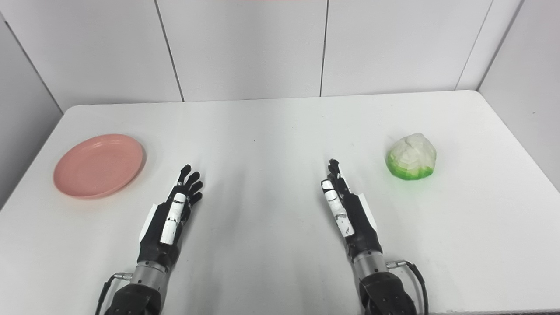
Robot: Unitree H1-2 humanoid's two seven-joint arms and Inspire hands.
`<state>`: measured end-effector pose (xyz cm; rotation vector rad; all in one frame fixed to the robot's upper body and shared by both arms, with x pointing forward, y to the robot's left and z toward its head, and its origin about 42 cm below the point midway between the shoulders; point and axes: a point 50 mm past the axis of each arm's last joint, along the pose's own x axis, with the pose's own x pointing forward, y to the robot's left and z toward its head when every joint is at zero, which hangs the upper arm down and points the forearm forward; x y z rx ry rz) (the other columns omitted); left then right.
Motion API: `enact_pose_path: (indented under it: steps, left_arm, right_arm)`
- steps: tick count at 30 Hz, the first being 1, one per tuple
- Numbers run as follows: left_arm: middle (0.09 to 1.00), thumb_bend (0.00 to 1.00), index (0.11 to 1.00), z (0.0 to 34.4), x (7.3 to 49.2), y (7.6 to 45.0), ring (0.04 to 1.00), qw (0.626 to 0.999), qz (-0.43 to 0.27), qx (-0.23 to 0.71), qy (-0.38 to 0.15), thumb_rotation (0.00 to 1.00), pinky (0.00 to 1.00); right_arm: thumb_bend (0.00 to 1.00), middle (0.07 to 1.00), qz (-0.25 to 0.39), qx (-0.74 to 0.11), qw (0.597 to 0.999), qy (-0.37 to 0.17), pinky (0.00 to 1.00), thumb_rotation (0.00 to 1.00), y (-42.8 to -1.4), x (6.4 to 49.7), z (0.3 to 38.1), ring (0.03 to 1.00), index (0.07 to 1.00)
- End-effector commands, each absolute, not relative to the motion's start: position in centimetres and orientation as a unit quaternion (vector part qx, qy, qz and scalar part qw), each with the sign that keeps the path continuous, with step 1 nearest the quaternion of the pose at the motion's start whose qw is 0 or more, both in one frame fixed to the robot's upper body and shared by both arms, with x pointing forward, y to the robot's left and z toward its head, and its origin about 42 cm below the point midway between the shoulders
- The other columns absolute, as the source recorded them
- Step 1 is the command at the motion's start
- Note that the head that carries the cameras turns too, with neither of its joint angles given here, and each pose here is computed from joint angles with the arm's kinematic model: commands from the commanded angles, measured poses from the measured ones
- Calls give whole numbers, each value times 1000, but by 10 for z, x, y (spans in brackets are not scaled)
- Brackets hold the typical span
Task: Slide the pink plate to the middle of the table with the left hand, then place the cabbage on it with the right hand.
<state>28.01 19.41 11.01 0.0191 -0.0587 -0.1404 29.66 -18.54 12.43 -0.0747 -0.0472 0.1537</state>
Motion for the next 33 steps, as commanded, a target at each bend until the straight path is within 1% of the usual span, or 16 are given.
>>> enact_pose_path:
  steps: [1,24,33]
  left_arm:
    - [968,382,970,108,280,196,953,997,-72,12,-22,1000,946]
    - [965,385,968,108,280,196,950,997,-72,13,-22,1000,945]
    - [963,404,967,103,281,196,947,997,-71,16,-21,1000,939]
  right_arm:
    - [415,1000,88,-34,995,-30,1000,1000,-181,300,129,1000,1000]
    - [409,1000,86,-31,995,-27,1000,1000,-181,300,129,1000,1000]
    - [414,1000,86,-31,995,-27,1000,1000,-183,300,127,1000,1000]
